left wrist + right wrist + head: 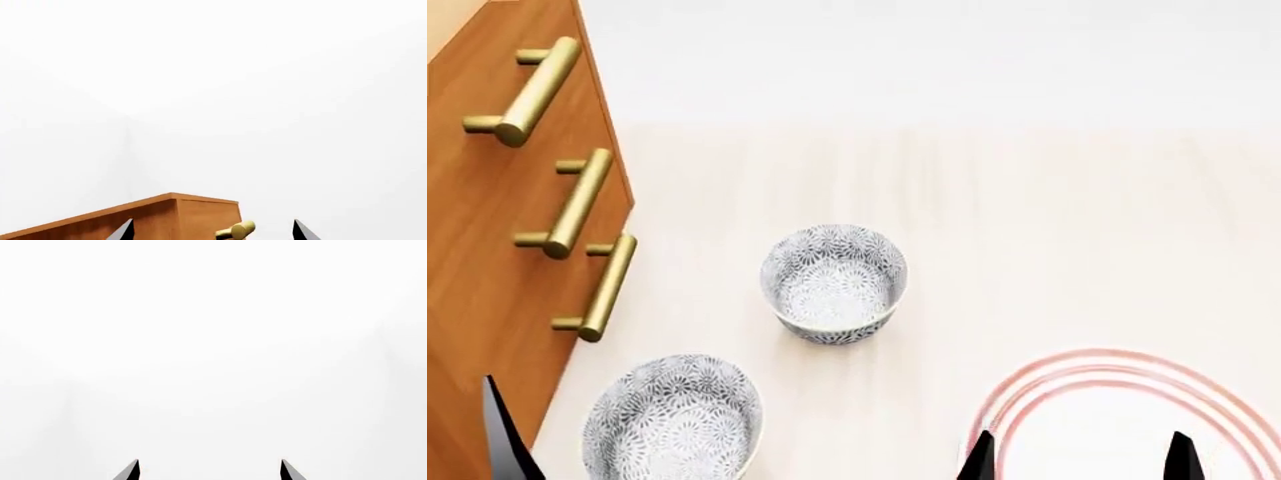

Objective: Pick up the bowl and put it in the front on the plate.

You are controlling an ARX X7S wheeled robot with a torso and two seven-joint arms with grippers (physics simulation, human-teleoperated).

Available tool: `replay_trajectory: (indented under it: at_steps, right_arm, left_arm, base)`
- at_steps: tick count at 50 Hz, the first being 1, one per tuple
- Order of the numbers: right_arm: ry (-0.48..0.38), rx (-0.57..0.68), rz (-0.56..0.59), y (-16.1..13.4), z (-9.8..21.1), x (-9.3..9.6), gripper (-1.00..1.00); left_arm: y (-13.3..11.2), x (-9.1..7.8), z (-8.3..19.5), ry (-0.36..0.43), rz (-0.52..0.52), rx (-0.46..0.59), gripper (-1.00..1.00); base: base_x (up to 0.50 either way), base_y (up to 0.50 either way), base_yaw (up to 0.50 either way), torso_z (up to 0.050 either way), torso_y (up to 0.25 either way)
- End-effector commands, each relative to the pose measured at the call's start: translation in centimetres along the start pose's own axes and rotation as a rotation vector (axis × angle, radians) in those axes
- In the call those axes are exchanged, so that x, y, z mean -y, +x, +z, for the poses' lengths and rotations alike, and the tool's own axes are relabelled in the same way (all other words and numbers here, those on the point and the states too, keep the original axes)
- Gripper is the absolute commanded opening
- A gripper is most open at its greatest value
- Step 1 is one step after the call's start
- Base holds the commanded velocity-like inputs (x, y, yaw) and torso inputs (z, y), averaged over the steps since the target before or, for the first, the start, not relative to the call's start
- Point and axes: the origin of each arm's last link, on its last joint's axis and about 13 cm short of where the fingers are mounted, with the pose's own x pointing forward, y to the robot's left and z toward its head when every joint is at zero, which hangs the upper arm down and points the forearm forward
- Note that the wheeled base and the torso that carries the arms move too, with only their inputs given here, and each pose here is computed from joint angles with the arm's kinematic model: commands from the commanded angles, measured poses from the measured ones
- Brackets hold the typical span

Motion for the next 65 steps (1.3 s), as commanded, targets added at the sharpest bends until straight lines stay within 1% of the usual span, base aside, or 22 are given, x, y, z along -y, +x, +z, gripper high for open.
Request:
replay_trajectory:
  at_steps: [1,16,17,22,29,32,33,39,40,42,43,47,49,50,52,54,57,58,62,63,64,65]
  right_arm:
    - [-0.025,0.001,0.007,0.0,-0.2,0.1,1.00]
    - [-0.024,-0.007,0.009,0.0,-0.3,0.1,1.00]
    - [-0.020,-0.011,0.010,0.0,-0.3,0.1,1.00]
    - [-0.028,-0.017,0.010,0.6,-0.1,0.0,1.00]
    - [-0.052,0.016,-0.007,3.5,0.6,0.3,1.00]
    - [-0.045,0.012,-0.013,4.9,0.9,0.4,1.00]
    - [-0.041,-0.015,-0.031,5.8,0.9,0.5,1.00]
    - [-0.048,-0.004,-0.030,10.1,1.4,0.5,1.00]
    - [-0.047,-0.021,-0.025,11.3,1.3,0.5,1.00]
    - [-0.048,-0.059,-0.002,12.6,1.1,0.4,1.00]
    - [-0.036,-0.105,0.003,13.8,0.6,0.4,1.00]
    - [0.001,-0.270,0.001,16.7,-0.6,0.2,1.00]
    - [0.012,-0.301,-0.014,17.7,-0.8,0.2,1.00]
    - [0.022,-0.341,-0.008,18.8,-1.2,0.1,1.00]
    - [0.022,-0.383,0.000,20.0,-1.6,0.1,1.00]
    - [0.025,-0.461,0.017,21.6,-2.3,-0.1,1.00]
    - [0.019,-0.518,0.012,23.5,-3.3,-0.4,1.00]
    - [0.020,-0.547,-0.004,24.9,-4.1,-0.6,1.00]
    - [0.006,-0.614,-0.003,26.6,-5.1,-1.1,1.00]
    - [0.006,-0.644,0.015,26.8,-5.4,-1.3,1.00]
    - [0.012,-0.692,0.000,27.1,-6.0,-1.4,1.00]
    - [-0.002,-0.703,0.003,27.2,-6.3,-1.4,1.00]
  left_arm:
    - [0.1,0.0,0.2,0.027,-0.008,0.020,1.00]
    - [0.1,0.0,0.1,0.024,0.003,0.020,1.00]
    - [0.1,0.0,0.2,-0.001,0.005,0.031,1.00]
    - [0.0,0.1,0.4,0.016,-0.009,0.046,1.00]
    - [0.0,0.0,0.7,0.012,-0.003,0.070,1.00]
    - [0.0,0.1,0.7,0.010,-0.004,0.071,1.00]
    - [0.0,0.1,0.7,0.008,-0.005,0.070,1.00]
    - [-0.1,0.1,0.6,0.004,-0.007,0.060,1.00]
    - [-0.1,0.1,0.5,0.002,-0.007,0.055,1.00]
    - [-0.1,0.1,0.4,0.000,-0.005,0.050,1.00]
    - [-0.1,0.1,0.4,0.000,-0.004,0.044,1.00]
    - [-0.2,0.0,0.2,-0.001,-0.002,0.033,1.00]
    - [-0.2,0.0,0.2,-0.002,-0.003,0.030,1.00]
    - [-0.2,0.0,0.2,-0.004,-0.002,0.024,1.00]
    - [-0.2,0.0,0.1,-0.006,-0.002,0.017,1.00]
    - [-0.3,0.1,0.0,-0.009,-0.007,0.007,1.00]
    - [-0.6,0.3,-0.3,-0.024,-0.014,-0.017,1.00]
    - [-0.8,0.5,-0.4,-0.029,-0.021,-0.021,1.00]
    - [-0.9,0.6,-0.3,-0.030,-0.029,-0.018,1.00]
    - [-0.8,0.5,-0.3,-0.030,-0.030,-0.018,1.00]
    - [-0.8,0.5,-0.3,-0.030,-0.029,-0.020,1.00]
    - [-0.8,0.5,-0.4,-0.030,-0.030,-0.021,1.00]
  base:
    - [0.00,0.00,0.00,0.017,-0.250]
    - [0.00,0.00,0.00,0.017,-0.250]
    - [0.00,0.00,0.00,0.000,0.000]
    - [0.00,0.00,0.00,0.000,0.000]
    - [0.00,0.00,0.00,0.000,0.000]
    - [0.00,0.00,0.00,0.000,0.000]
    - [0.00,0.00,0.00,0.000,0.000]
    - [0.00,0.00,0.00,0.000,0.000]
    - [0.00,0.00,0.00,0.000,0.000]
    - [0.00,0.00,0.00,0.000,0.000]
    - [0.00,0.00,0.00,0.000,0.000]
    - [0.00,0.00,0.00,0.000,0.000]
    - [0.00,0.00,0.00,0.000,0.000]
    - [0.00,0.00,0.00,0.000,0.000]
    - [0.00,0.00,0.00,0.000,0.000]
    - [0.00,0.00,0.00,0.000,0.000]
    - [0.00,0.00,0.00,0.000,0.000]
    - [0.00,0.00,0.00,0.000,0.000]
    - [0.00,0.00,0.00,0.000,0.000]
    - [0.00,0.00,0.00,0.000,0.000]
    - [0.00,0.00,0.00,0.000,0.000]
    - [0.00,0.00,0.00,0.000,0.000]
